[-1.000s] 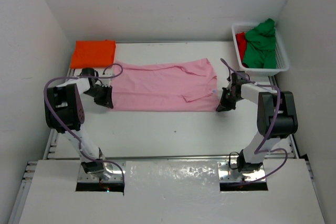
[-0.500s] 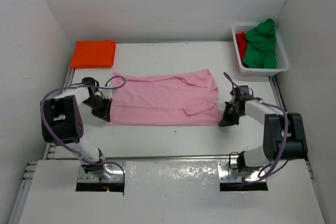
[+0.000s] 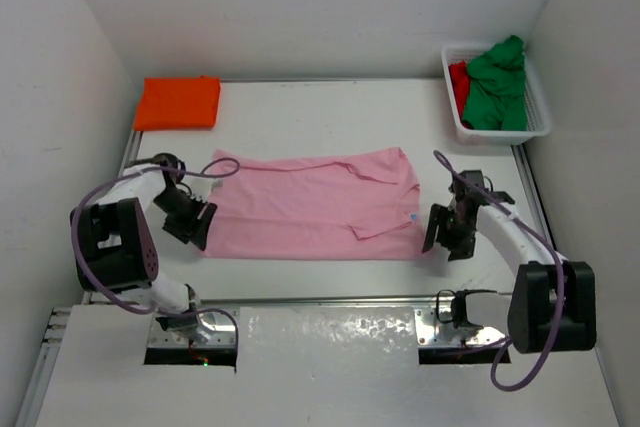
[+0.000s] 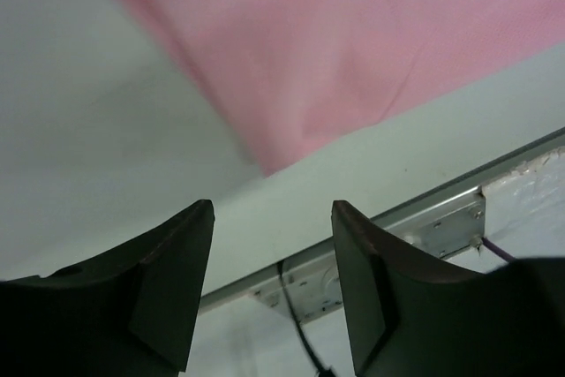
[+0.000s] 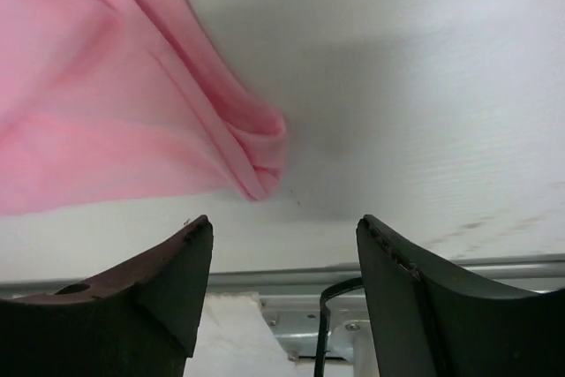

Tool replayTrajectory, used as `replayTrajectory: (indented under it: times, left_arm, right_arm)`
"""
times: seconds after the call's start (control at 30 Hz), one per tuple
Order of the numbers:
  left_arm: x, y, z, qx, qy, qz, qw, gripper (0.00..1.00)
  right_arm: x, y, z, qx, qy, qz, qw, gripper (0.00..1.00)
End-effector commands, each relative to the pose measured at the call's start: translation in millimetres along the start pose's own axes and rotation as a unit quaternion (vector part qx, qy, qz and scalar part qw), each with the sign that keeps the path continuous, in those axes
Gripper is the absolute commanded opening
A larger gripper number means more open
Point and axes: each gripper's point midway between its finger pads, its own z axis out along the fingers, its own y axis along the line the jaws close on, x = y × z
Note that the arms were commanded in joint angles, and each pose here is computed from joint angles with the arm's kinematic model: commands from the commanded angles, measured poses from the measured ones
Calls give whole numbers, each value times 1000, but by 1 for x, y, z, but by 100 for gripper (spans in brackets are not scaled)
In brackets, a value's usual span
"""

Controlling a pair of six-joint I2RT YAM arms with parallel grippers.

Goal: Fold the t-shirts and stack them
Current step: Fold the flattened tshirt in 1/3 of the way, then grap the side of the flattened tshirt furthest away from the robot with both arms

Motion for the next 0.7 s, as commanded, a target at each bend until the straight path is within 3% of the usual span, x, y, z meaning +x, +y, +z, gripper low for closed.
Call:
replayTrajectory:
  times: [0.0,0.03,0.13,0.2,0.3,0.37,0.43,0.67]
  left_arm:
    - [-38,37,-65,-76,-60,17,995,54]
    - [-47,44,-80,-87,-75,13,993,55]
    - [-117,70,-140,-137,-202,5,970,56]
    - [-164,63,-153,-95,-275,5,957,41]
    - [-214,49,-131,-55,-276,30,959,37]
    - [-235,52,-115,-59,-268,30,961,49]
    - [-256,70,-94,-60,-261,3,963,53]
    - [-294,107,-71,-80,-266,-47,959,65]
  right_arm:
    - [-72,-8,-66,73,-129,-26,989,64]
    - [-89,-4,-82,75,-164,-28,983,62]
    - [-155,30,-133,24,-284,-46,957,29]
    - [-185,68,-137,-52,-302,-66,950,9]
    - [-207,104,-111,-109,-247,-86,959,27]
    - [-222,120,-91,-125,-226,-97,961,36]
    - [-233,139,-79,-139,-230,-114,956,43]
    - [-249,164,-24,-134,-172,-137,966,49]
